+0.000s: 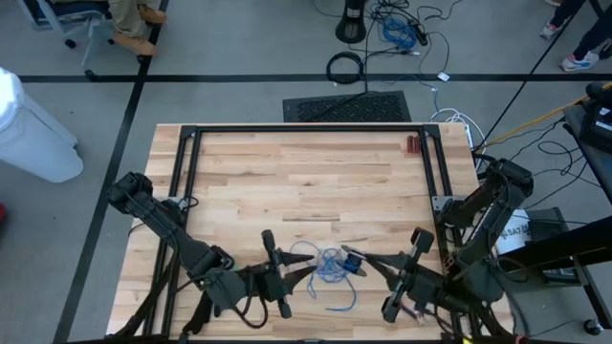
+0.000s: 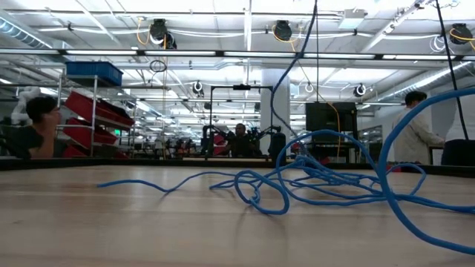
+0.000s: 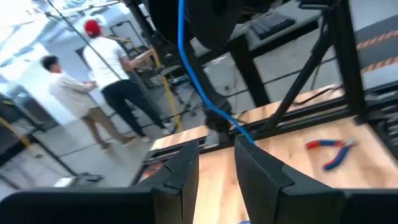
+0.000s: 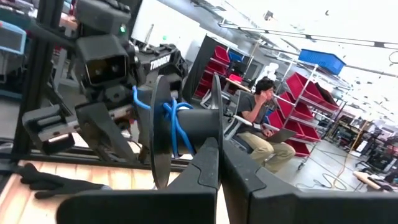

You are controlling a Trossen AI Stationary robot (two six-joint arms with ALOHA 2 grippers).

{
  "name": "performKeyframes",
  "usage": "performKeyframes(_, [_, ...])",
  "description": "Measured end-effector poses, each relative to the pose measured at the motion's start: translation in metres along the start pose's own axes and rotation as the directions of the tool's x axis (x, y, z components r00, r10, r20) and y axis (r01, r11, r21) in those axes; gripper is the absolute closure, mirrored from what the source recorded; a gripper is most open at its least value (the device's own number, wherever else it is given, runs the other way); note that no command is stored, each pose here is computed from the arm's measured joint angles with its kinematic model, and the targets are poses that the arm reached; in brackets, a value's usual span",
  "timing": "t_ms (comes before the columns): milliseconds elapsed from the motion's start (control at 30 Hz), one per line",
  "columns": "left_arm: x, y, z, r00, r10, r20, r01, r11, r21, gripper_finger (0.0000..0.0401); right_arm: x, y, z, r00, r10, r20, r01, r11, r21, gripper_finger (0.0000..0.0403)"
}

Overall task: Coil cords
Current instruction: Coil the blue wire onto the black spool

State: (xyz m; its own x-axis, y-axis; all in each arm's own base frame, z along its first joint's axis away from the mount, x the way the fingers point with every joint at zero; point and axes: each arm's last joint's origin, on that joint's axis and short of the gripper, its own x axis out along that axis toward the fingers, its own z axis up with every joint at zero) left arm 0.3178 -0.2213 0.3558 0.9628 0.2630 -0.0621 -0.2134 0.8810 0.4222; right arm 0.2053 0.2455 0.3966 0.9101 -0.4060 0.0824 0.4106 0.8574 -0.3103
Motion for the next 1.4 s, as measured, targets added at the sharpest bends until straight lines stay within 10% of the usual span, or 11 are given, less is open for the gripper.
performKeyframes(1400, [0.048, -0.030, -0.032, 0.997, -0.061, 0.044, 0.066, 0.988, -0.142, 0.0228, -0.031, -0.022, 0.015, 0.999, 0.014, -0.030, -0.013, 1.000, 0.027, 0.0403])
